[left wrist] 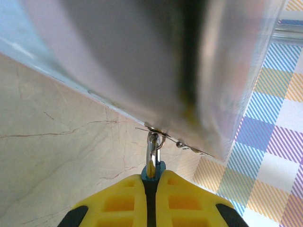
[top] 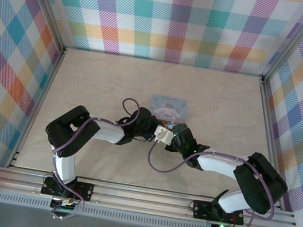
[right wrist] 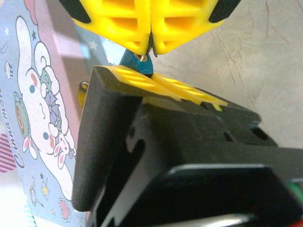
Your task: Unlock the padlock with the key
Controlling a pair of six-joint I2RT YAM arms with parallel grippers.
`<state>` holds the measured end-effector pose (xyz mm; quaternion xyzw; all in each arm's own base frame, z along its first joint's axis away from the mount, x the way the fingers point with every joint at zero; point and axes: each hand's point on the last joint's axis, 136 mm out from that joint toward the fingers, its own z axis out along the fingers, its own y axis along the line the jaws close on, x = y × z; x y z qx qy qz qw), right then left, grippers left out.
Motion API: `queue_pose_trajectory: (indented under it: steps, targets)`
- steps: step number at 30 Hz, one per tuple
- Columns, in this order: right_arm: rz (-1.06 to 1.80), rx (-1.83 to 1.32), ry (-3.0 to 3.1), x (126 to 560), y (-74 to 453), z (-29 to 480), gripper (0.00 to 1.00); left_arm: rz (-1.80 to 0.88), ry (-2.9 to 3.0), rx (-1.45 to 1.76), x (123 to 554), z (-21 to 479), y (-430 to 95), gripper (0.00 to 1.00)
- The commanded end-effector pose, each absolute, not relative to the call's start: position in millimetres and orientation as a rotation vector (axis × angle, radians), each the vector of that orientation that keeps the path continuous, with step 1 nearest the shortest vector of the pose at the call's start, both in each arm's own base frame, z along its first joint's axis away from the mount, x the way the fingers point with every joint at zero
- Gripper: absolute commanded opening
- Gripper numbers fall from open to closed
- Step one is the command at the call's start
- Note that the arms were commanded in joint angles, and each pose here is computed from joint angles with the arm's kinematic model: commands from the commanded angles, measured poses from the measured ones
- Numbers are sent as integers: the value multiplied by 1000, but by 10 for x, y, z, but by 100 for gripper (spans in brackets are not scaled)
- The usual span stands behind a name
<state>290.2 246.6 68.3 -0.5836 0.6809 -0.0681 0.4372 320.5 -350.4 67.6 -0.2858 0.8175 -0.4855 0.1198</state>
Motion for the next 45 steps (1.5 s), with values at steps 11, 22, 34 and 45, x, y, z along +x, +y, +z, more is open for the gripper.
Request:
queue_pose_trajectory:
  steps: [11, 22, 34, 45]
  targets:
    - [-97, -1177, 1805, 3006, 2501, 920, 0, -1415, 2478, -819, 3063, 573, -3565, 8]
    - [60, -995, 1867, 3004, 2581, 1148, 0, -1414, 2480, -824, 3058, 559, -3560, 8]
    - [309, -776, 1989, 2921, 2647, 866, 0, -1413, 2483, -826, 3053, 543, -3559, 8]
    - [428, -624, 2086, 2909, 2533, 727, 0, -1404, 2486, -820, 3063, 520, -3563, 17]
